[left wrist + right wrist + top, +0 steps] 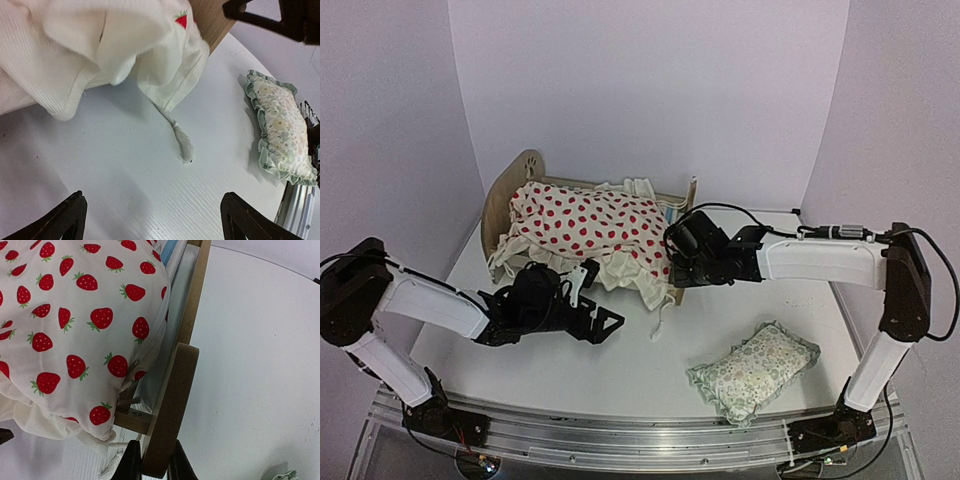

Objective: Set up the pet bed
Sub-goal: Cross the right ropes of the mattress at the bed frame base.

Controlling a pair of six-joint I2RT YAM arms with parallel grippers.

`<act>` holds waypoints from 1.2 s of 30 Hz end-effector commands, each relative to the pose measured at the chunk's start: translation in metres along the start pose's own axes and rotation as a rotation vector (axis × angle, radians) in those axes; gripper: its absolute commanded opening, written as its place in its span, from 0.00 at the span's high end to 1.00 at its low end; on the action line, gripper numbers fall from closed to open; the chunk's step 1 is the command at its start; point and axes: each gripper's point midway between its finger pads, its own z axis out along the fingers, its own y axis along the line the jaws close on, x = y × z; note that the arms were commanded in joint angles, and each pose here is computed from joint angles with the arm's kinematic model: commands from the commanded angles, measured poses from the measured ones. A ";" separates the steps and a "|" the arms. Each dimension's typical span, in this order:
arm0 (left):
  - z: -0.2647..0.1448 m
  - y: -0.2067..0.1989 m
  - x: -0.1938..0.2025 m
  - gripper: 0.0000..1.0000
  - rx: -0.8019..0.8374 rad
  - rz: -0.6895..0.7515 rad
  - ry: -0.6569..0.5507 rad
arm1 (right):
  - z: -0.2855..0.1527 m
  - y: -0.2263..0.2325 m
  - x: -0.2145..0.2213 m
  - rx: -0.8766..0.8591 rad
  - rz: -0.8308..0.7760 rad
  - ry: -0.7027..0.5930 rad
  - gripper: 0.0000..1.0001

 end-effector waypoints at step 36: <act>0.083 0.006 -0.059 0.22 0.086 0.049 -0.663 | -0.048 0.052 -0.058 -0.092 -0.118 -0.151 1.00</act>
